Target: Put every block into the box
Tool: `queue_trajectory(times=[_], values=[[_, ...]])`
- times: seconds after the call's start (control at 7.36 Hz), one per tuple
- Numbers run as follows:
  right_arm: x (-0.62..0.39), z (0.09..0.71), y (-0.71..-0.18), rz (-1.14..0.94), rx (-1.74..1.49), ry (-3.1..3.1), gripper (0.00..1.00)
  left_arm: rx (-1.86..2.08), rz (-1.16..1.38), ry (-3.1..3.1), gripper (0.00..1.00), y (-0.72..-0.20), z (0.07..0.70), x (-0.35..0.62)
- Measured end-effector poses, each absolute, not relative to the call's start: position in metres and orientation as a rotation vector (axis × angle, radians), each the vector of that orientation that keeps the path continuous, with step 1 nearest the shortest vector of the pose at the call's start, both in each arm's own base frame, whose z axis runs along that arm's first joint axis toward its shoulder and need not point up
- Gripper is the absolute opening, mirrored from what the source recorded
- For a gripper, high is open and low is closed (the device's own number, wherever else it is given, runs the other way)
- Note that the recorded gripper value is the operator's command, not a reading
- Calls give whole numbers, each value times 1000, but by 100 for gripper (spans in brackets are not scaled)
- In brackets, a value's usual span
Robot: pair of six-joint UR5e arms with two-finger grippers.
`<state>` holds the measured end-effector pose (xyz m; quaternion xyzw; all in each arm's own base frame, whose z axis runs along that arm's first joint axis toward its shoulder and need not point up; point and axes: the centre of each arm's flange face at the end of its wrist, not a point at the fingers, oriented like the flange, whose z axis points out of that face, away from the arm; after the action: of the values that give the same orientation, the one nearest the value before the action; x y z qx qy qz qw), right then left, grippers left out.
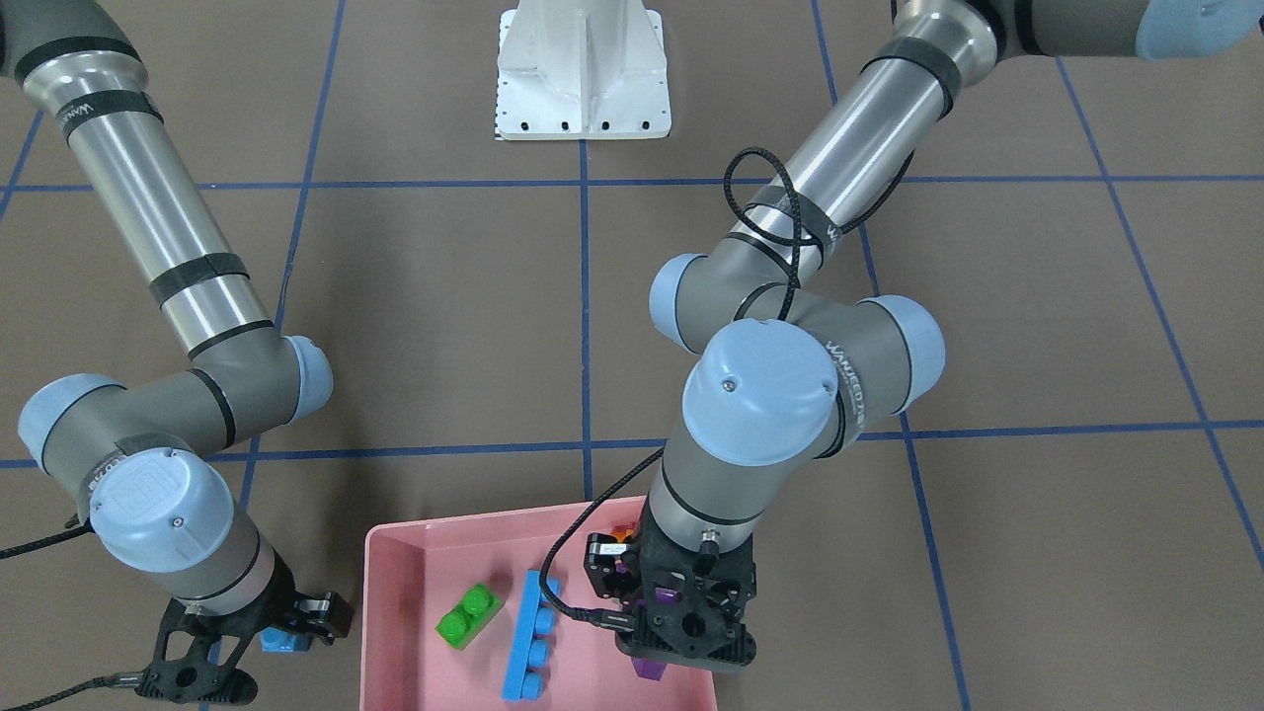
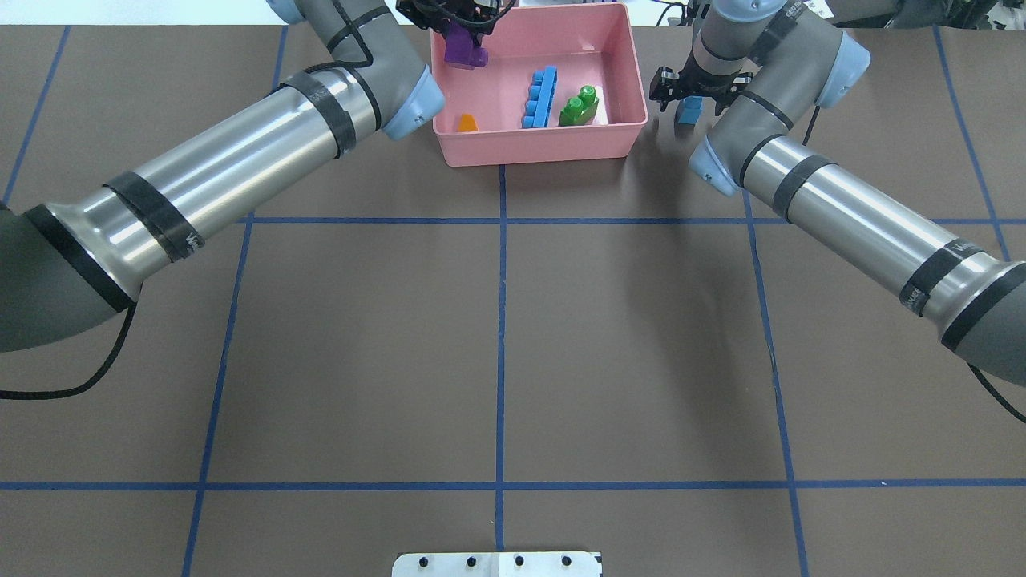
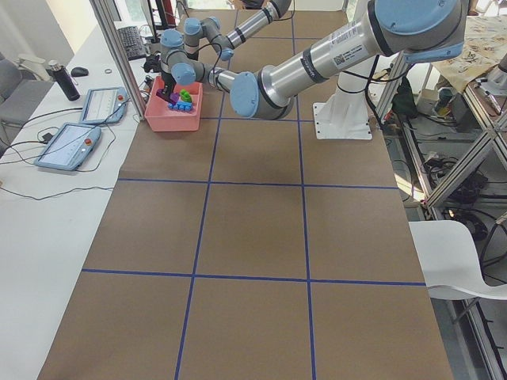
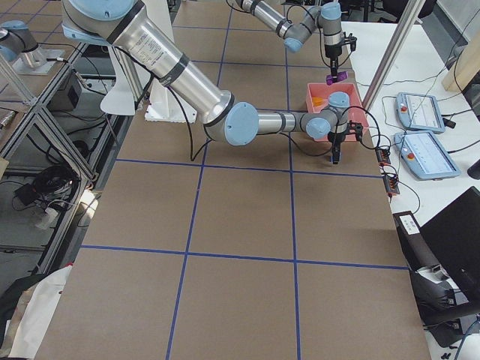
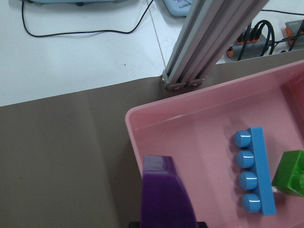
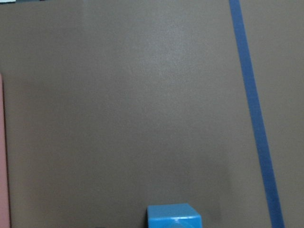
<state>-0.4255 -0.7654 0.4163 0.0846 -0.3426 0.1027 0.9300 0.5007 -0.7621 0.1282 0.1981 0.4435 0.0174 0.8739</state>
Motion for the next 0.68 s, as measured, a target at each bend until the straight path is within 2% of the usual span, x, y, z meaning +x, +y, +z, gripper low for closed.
queue_trajectory(times=[0.41, 0.68], values=[[-413, 408, -774, 217, 174, -718, 0, 413, 40, 979, 100, -761, 115, 484], [-362, 355, -810, 254, 188, -783, 0, 366, 69, 1036, 100, -754, 156, 427]])
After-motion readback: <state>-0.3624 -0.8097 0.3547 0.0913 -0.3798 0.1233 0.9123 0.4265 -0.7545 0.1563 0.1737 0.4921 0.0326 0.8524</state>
